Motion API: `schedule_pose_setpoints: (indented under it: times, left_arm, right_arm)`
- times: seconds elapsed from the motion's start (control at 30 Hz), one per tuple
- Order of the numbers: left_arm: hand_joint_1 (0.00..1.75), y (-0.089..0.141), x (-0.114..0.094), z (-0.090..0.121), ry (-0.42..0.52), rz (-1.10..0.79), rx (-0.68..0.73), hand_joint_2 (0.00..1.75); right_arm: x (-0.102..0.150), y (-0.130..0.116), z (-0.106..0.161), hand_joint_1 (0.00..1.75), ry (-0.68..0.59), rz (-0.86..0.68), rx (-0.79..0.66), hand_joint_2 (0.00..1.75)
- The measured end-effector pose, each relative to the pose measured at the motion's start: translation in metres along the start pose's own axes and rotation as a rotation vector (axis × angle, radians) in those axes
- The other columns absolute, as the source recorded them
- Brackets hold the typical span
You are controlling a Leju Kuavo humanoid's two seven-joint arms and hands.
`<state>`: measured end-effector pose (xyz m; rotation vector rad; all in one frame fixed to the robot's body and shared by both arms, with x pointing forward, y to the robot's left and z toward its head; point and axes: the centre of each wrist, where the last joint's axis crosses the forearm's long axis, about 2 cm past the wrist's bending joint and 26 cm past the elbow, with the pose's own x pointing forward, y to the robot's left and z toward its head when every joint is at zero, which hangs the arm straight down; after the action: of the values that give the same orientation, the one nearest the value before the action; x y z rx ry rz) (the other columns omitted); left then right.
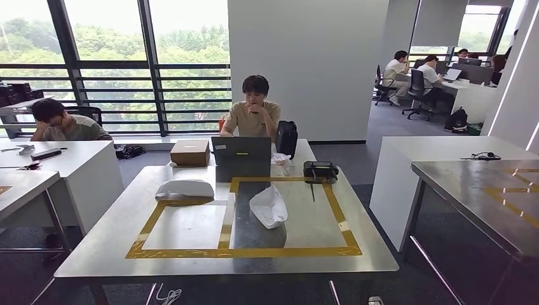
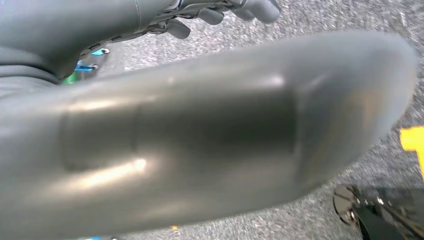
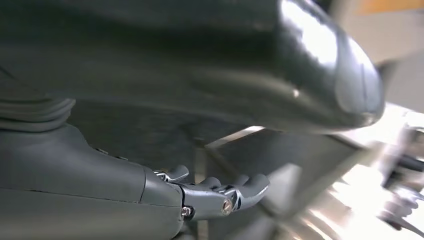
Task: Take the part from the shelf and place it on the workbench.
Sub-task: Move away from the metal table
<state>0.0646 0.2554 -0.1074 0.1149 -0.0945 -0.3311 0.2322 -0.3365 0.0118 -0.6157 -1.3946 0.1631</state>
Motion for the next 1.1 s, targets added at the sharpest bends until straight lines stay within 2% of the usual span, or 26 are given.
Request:
schedule_pose_setpoints:
  times: [0.1, 0.2, 0.33, 0.43, 0.57, 0.8, 1.1]
  left_arm:
    - [0.00, -0.002, -0.001, 0.000, 0.003, -0.008, -0.009, 0.00]
    - [0.00, -0.004, -0.001, 0.000, 0.000, -0.015, -0.025, 0.00]
    - [0.00, -0.003, -0.001, 0.000, -0.006, -0.011, -0.032, 0.00]
    - [0.00, -0.002, 0.001, 0.000, -0.010, -0.007, -0.031, 0.00]
    - [0.00, -0.002, 0.001, 0.000, -0.007, -0.020, -0.039, 0.00]
    - [0.00, -0.001, 0.005, 0.001, -0.003, -0.063, -0.053, 0.00]
    - [0.00, 0.002, 0.030, 0.003, -0.046, -0.141, -0.056, 0.00]
  right_arm:
    - [-0.061, 0.007, 0.034, 0.00, 0.364, -0.016, 0.063, 0.00]
    - [-0.099, 0.013, 0.079, 0.00, 0.746, -0.103, 0.135, 0.00]
    - [-0.125, 0.020, 0.135, 0.00, 1.218, -0.164, 0.263, 0.00]
    - [-0.130, 0.025, 0.155, 0.00, 1.388, -0.169, 0.348, 0.00]
    - [-0.131, 0.032, 0.170, 0.00, 1.438, -0.223, 0.424, 0.00]
    - [-0.126, 0.045, 0.181, 0.00, 1.333, -0.240, 0.568, 0.00]
    - [-0.107, 0.069, 0.165, 0.00, 1.242, -0.210, 0.646, 0.00]
